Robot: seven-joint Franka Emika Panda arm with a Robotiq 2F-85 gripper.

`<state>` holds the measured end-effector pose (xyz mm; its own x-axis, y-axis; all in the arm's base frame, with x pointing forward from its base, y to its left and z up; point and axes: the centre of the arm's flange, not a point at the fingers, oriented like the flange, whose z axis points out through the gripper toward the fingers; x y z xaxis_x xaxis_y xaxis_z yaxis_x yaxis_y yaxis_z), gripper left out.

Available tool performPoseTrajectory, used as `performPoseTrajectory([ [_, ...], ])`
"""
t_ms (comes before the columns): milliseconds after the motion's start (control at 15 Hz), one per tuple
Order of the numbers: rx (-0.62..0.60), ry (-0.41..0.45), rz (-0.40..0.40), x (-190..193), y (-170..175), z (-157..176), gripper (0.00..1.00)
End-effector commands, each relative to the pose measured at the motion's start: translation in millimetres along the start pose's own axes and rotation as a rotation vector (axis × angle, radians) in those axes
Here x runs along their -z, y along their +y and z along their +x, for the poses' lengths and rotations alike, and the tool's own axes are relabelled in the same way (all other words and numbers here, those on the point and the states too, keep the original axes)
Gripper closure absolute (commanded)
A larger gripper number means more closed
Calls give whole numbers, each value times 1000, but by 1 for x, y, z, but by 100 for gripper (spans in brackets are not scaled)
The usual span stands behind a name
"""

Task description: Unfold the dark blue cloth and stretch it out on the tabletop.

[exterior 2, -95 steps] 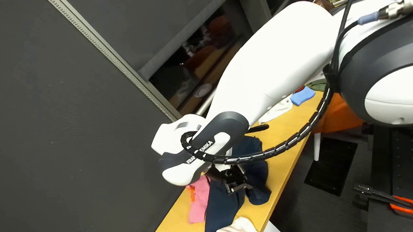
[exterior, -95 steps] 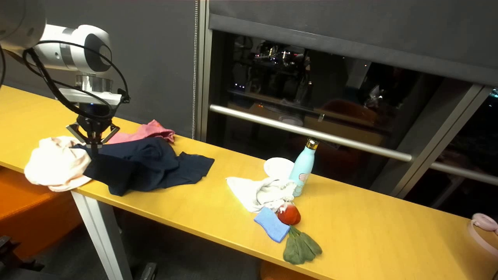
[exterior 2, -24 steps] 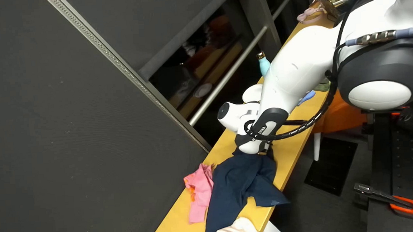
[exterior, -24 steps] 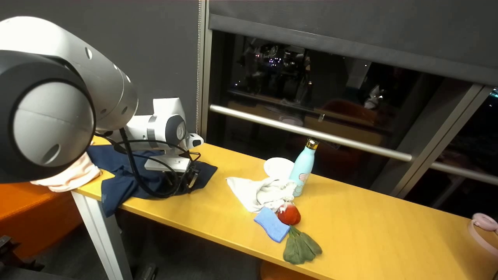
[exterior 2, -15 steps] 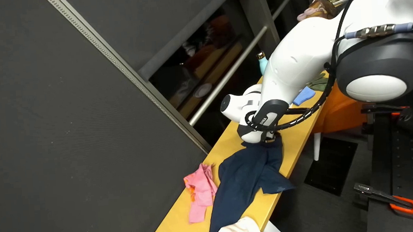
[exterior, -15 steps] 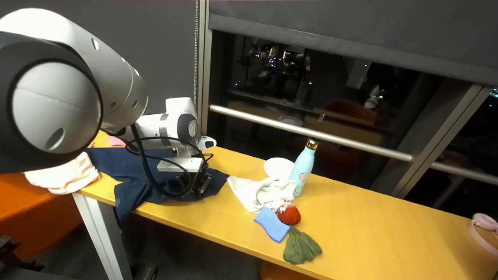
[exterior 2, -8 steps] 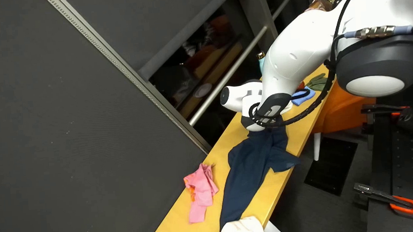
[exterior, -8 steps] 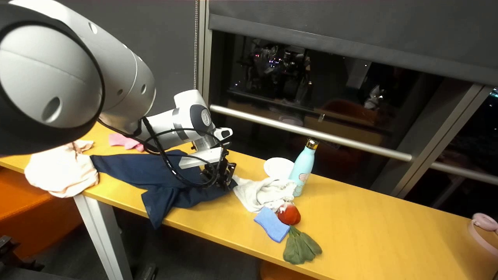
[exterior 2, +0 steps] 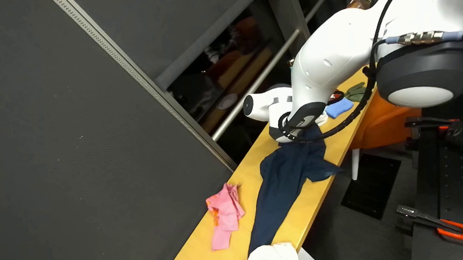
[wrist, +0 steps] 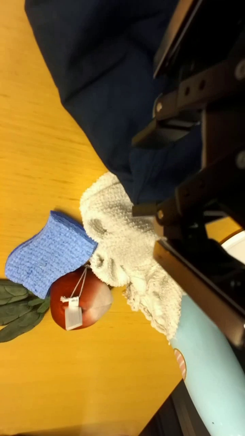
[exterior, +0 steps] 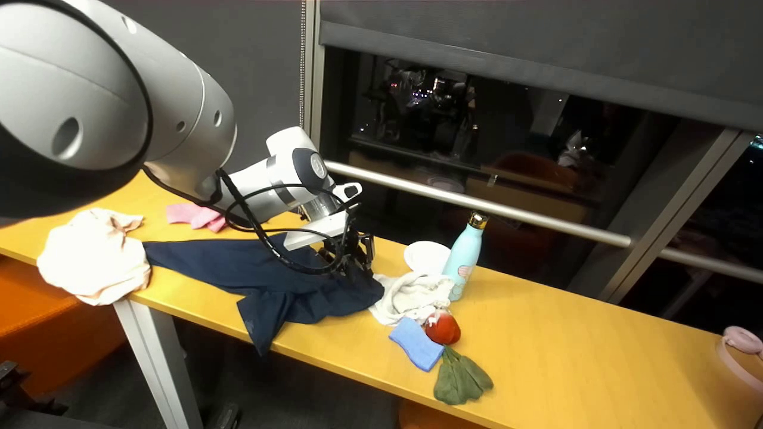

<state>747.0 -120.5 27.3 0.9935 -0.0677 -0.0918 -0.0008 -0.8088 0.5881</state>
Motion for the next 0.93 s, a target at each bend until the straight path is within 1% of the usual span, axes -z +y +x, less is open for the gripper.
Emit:
performPoseTrajectory([
  [0, 56, -38, 100, 43, 7, -13, 21],
  [200, 140, -13, 164, 83, -2, -33, 0],
  [400, 241, 15, 275, 121, -21, -50, 0],
  [533, 302, 2, 351, 139, -42, -65, 0],
  [600, 330, -13, 389, 142, -48, -71, 0],
  [733, 379, -47, 460, 148, -60, -92, 0],
  [867, 404, -84, 499, 144, -72, -114, 0],
])
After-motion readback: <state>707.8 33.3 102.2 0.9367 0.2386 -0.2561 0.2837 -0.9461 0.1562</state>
